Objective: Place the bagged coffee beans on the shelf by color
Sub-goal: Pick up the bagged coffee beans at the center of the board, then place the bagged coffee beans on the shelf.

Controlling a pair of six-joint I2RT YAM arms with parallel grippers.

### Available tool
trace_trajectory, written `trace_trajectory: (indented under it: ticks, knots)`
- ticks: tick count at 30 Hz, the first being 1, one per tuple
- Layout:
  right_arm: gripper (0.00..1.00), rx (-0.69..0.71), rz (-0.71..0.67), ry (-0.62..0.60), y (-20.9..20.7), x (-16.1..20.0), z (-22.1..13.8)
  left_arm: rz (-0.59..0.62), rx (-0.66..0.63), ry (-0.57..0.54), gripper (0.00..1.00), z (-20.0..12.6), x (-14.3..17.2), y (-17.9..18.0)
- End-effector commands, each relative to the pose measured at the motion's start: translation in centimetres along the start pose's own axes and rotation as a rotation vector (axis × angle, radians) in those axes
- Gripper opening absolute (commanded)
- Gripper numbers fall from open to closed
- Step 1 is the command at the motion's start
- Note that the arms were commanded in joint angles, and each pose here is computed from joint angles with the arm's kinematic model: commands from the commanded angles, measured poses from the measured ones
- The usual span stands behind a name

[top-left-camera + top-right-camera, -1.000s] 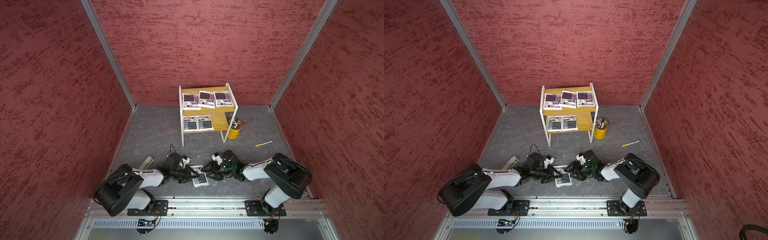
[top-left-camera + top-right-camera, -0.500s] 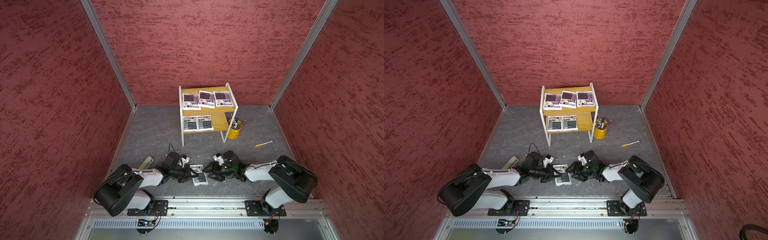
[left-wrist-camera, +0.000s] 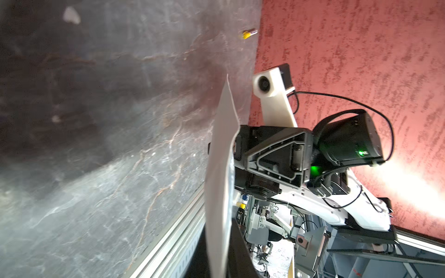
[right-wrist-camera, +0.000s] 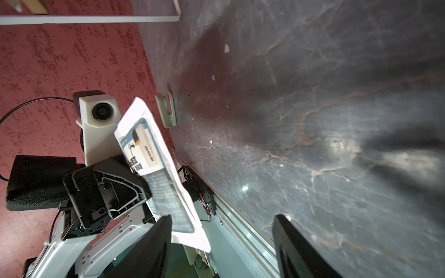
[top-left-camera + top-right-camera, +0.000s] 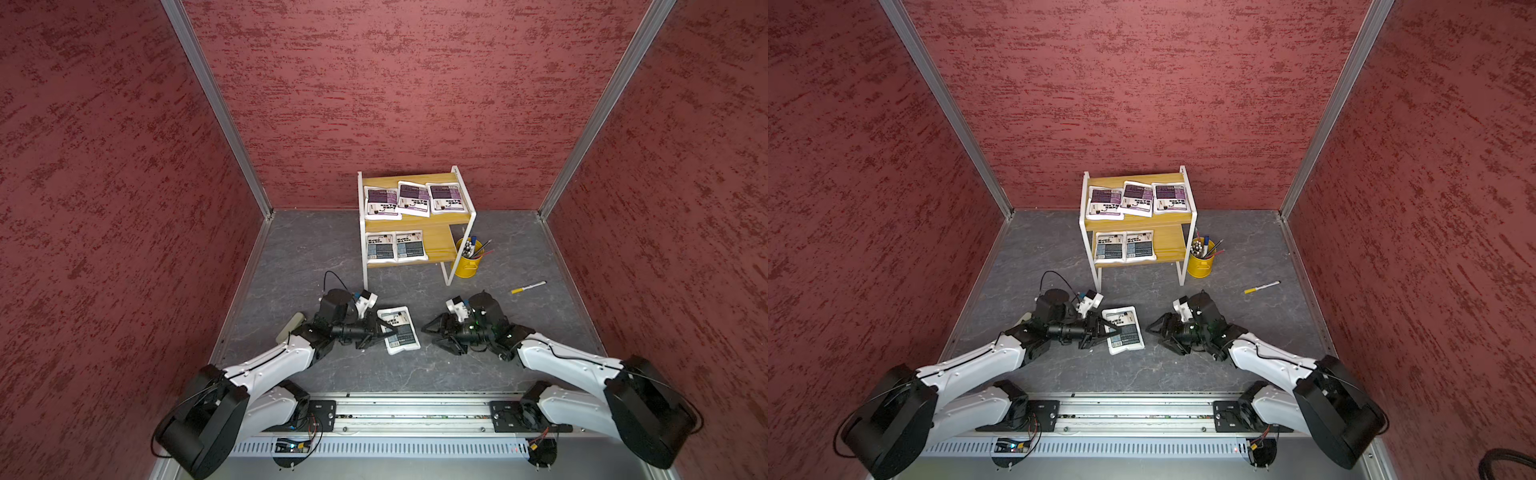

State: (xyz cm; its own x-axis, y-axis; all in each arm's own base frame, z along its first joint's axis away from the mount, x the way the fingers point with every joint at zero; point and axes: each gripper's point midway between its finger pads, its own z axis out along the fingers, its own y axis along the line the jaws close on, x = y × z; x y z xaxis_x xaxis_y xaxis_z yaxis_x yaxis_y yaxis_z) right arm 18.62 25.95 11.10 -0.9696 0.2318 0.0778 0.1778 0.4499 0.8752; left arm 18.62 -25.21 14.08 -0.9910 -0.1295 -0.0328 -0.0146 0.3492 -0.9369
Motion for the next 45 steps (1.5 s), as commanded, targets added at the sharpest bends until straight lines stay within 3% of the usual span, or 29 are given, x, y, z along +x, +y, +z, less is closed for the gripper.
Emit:
trace_trajectory:
  ticks: [1,8,15,20,26,33,45]
  knots:
    - [0.7,-0.046,-0.049,0.015,2.7,0.4,-1.4,0.036,0.015,-0.019,0.11,-1.3,-0.3,-2.0]
    - [0.7,-0.242,-0.089,-0.051,9.2,0.8,-3.9,0.12,0.087,-0.216,0.12,-4.2,-2.6,-6.7]
    - [0.7,-0.349,-0.211,-0.012,14.9,3.2,-2.7,0.143,0.155,-0.376,0.12,-6.0,-4.3,-9.0]
    - [0.7,-0.389,-0.227,-0.008,16.2,4.0,-1.6,0.162,0.18,-0.442,0.12,-7.2,-4.6,-10.0]
    - [0.68,-0.414,-0.233,-0.026,16.8,4.3,-0.1,0.152,0.213,-0.452,0.12,-7.4,-4.5,-10.4]
    - [0.61,-0.484,-0.225,-0.13,18.3,3.0,0.2,0.142,0.222,-0.448,0.12,-7.3,-4.4,-10.1]
    - [0.41,-0.491,-0.212,-0.205,18.3,1.8,0.4,0.131,0.224,-0.426,0.13,-6.8,-4.1,-9.5]
